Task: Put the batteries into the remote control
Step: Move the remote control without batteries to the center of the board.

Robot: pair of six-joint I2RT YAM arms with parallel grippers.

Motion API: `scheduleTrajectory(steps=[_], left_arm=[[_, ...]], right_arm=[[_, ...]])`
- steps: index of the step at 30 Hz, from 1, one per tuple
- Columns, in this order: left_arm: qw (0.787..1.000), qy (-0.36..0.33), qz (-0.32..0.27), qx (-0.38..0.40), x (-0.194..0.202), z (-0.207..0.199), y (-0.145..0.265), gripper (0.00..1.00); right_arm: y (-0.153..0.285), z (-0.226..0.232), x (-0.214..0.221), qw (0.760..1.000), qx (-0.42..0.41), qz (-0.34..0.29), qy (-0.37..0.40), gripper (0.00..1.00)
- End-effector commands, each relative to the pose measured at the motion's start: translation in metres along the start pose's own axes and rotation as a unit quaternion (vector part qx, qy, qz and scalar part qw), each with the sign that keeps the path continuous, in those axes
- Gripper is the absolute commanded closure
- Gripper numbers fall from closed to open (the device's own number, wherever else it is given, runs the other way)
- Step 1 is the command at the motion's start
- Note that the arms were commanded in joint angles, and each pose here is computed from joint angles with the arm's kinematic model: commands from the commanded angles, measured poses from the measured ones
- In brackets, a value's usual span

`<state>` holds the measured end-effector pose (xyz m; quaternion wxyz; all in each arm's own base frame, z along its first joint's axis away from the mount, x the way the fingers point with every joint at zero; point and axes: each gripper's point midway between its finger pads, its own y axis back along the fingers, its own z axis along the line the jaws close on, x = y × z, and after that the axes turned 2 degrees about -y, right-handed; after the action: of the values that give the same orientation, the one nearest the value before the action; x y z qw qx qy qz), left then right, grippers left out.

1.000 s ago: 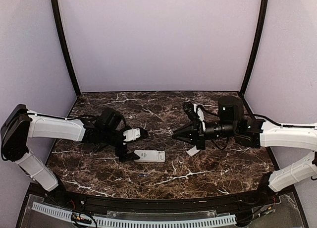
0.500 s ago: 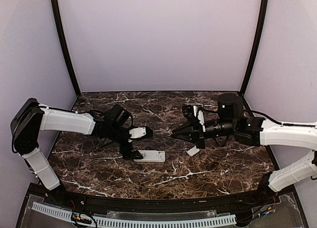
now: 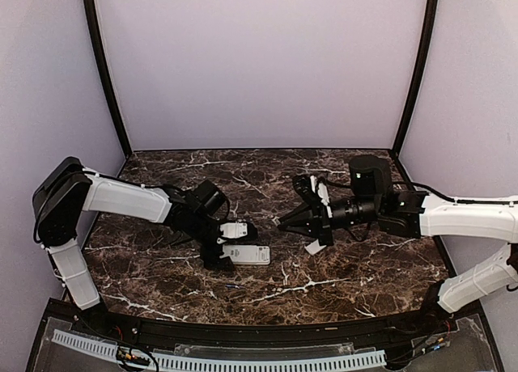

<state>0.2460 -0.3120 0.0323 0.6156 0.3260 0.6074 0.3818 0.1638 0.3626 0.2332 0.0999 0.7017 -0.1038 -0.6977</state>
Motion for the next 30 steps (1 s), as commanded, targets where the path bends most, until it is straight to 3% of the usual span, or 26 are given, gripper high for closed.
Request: scheduleTrajectory(steps=[1,10,16,22,30], left_arm=[[0.999,-0.018,0.032,-0.001,0.006,-0.009,-0.008,0.14],[0.999,-0.017,0.045,-0.019,0.008,-0.01,-0.015,0.41],[0.997,-0.028,0.066,-0.023,0.005,-0.025,-0.025,0.58],[0.998,0.023,0.031,0.041,-0.025,-0.043,-0.03,0.6],[0.997,0.054,-0.016,0.052,-0.054,-0.053,-0.036,0.54]], right_arm=[[-0.001,-0.004,-0.003,1.0,0.005,-0.005,-0.029,1.0],[0.004,-0.021,0.013,0.989,0.067,0.036,-0.125,1.0],[0.022,-0.057,0.037,0.954,0.186,0.05,-0.231,1.0],[0.036,-0.078,0.088,0.886,0.26,0.113,-0.367,1.0],[0.033,-0.069,0.122,0.846,0.261,0.15,-0.441,1.0]])
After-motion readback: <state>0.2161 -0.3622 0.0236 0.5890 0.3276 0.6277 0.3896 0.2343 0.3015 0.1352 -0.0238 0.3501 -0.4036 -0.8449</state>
